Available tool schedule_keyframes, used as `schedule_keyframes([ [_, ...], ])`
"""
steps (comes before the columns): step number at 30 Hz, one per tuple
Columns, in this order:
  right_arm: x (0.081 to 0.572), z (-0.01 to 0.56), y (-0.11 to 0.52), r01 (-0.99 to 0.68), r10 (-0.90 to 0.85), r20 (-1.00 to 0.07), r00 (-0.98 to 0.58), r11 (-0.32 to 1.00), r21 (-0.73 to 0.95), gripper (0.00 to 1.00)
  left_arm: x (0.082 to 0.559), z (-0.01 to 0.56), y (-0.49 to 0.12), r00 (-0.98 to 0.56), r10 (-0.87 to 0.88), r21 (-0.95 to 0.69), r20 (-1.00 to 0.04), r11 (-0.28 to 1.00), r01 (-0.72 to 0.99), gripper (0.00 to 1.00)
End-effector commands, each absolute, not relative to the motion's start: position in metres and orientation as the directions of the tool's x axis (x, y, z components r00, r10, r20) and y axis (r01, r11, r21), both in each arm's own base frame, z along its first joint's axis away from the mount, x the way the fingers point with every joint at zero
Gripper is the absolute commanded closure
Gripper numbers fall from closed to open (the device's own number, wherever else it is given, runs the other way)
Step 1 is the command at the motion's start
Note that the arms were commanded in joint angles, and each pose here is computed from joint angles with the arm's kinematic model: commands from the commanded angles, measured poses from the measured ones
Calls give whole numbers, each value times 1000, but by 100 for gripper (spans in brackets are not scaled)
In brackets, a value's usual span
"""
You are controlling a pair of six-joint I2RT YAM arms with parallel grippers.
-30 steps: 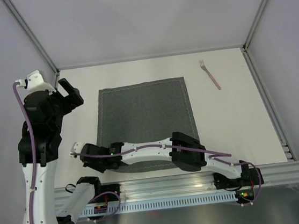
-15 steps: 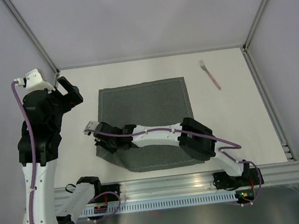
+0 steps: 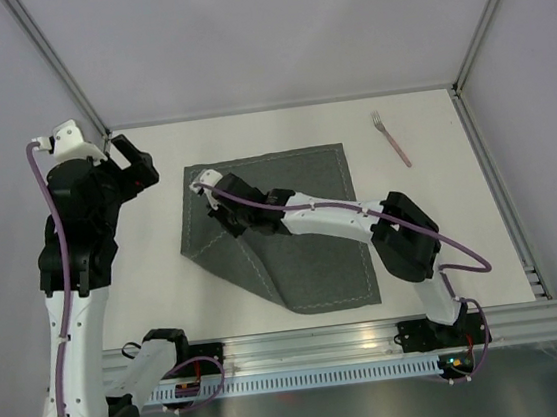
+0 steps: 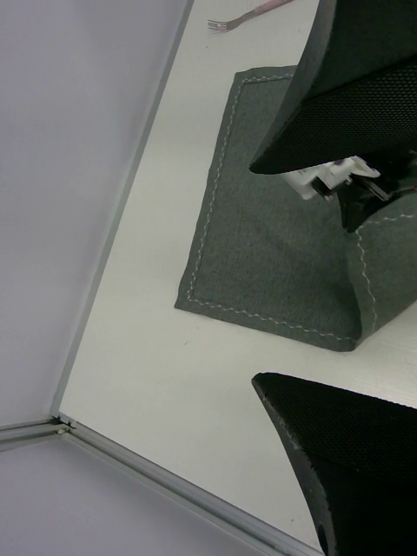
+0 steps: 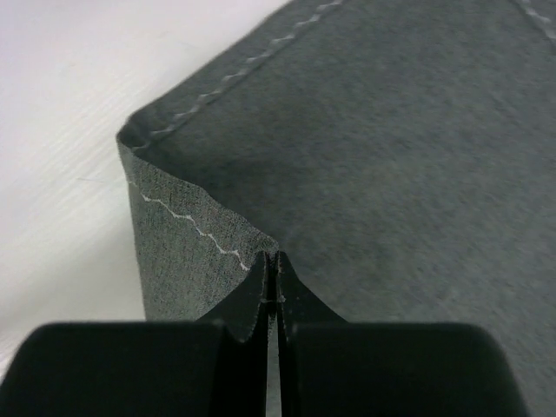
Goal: Fold the napkin, place the utensils inside, and roll it up
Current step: Fold the napkin at the center of the board.
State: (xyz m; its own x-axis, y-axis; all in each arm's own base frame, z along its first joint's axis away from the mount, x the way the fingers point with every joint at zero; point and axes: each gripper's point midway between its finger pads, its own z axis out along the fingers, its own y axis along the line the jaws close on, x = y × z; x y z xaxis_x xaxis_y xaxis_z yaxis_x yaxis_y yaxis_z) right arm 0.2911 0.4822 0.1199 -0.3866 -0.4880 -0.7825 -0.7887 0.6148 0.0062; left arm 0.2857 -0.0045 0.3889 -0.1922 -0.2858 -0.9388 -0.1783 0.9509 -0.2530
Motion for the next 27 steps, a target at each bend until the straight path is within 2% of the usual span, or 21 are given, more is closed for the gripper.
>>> schedule_keyframes([
  [1,321,154,462,-755,-428,-834,-350,656,-20,100,294,395,-13,-166,-320,-299,-933,944,-141,2],
  [12,404,151,377,-614,-354,-839,-412,789,-31,100,308,380,-20,-204,-323,-303,-924,945,-123,2],
  [27,461,148,307,-479,-268,-850,-453,878,-22,99,314,362,-20,-235,-313,-289,-920,948,-131,2],
])
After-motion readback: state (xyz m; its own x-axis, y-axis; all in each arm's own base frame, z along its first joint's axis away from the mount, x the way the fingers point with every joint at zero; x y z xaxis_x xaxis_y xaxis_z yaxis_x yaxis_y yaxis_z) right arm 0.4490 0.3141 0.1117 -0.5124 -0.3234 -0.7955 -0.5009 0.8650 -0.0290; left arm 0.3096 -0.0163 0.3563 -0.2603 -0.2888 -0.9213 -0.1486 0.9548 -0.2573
